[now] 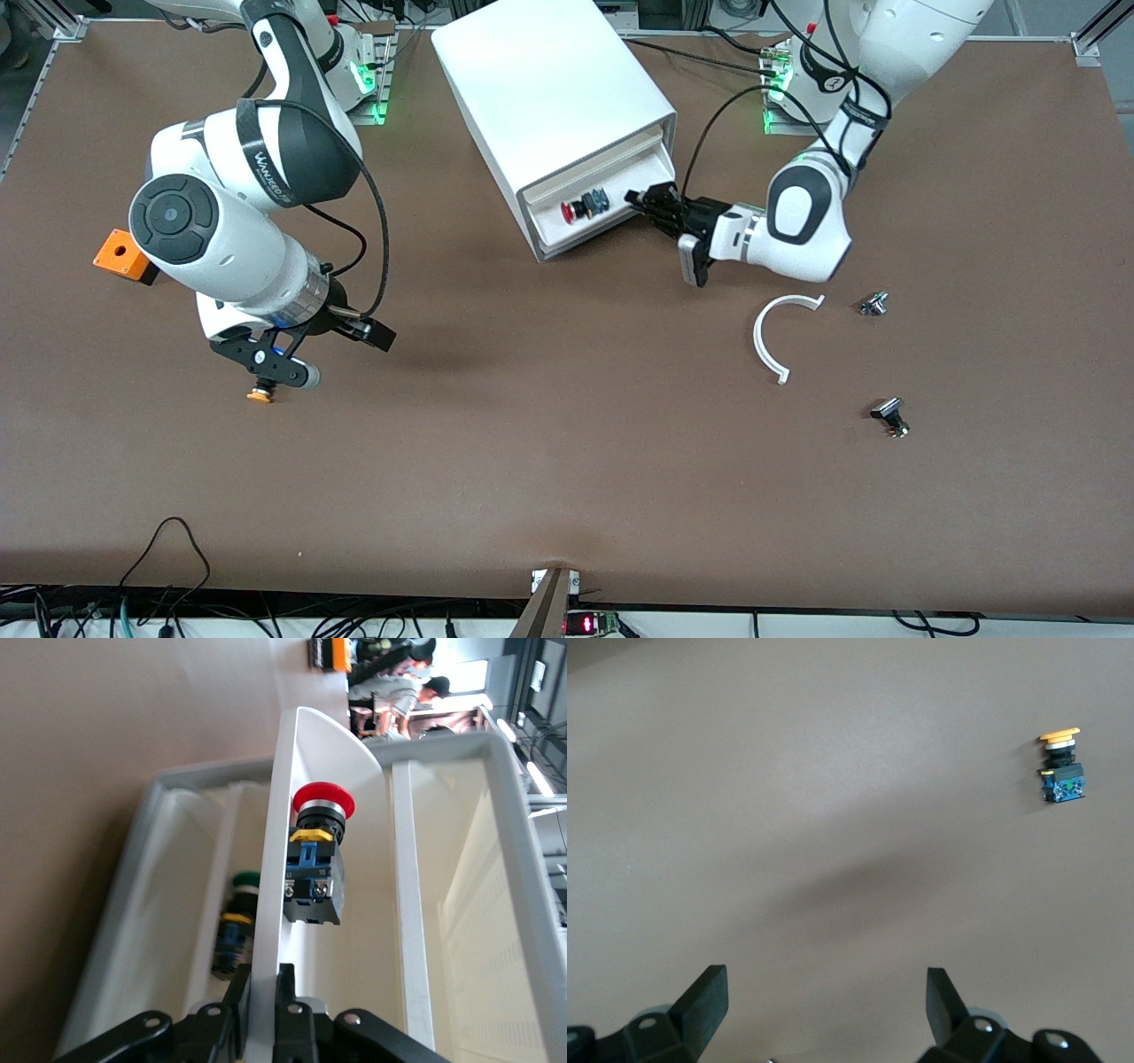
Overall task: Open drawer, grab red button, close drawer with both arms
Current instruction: 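Pull the drawer further out with the left gripper while the right gripper approaches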
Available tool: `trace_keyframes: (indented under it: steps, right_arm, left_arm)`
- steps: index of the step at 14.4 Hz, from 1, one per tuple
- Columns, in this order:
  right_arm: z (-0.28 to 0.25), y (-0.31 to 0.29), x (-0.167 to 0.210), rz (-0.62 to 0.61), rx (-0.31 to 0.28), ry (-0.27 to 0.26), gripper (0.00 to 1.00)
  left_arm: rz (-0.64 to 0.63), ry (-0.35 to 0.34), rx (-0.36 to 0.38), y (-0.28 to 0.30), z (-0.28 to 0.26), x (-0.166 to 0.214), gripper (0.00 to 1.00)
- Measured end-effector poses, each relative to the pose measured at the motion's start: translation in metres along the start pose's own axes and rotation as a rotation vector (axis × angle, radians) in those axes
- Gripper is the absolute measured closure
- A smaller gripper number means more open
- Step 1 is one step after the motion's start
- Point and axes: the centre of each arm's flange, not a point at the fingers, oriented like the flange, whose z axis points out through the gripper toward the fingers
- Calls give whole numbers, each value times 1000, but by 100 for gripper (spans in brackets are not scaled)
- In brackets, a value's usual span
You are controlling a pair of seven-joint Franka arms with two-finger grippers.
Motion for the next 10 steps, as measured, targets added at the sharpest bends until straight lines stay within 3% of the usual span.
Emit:
trace_keyframes:
  steps: [5, 10]
  right_arm:
    - [-8, -3, 0, 24, 13, 0, 1]
    - [-21, -11, -5, 77, 32, 9, 1]
  left_arm:
    - [24, 39, 45, -24, -56, 34, 85]
    - [30, 57, 38, -35, -72, 50, 85]
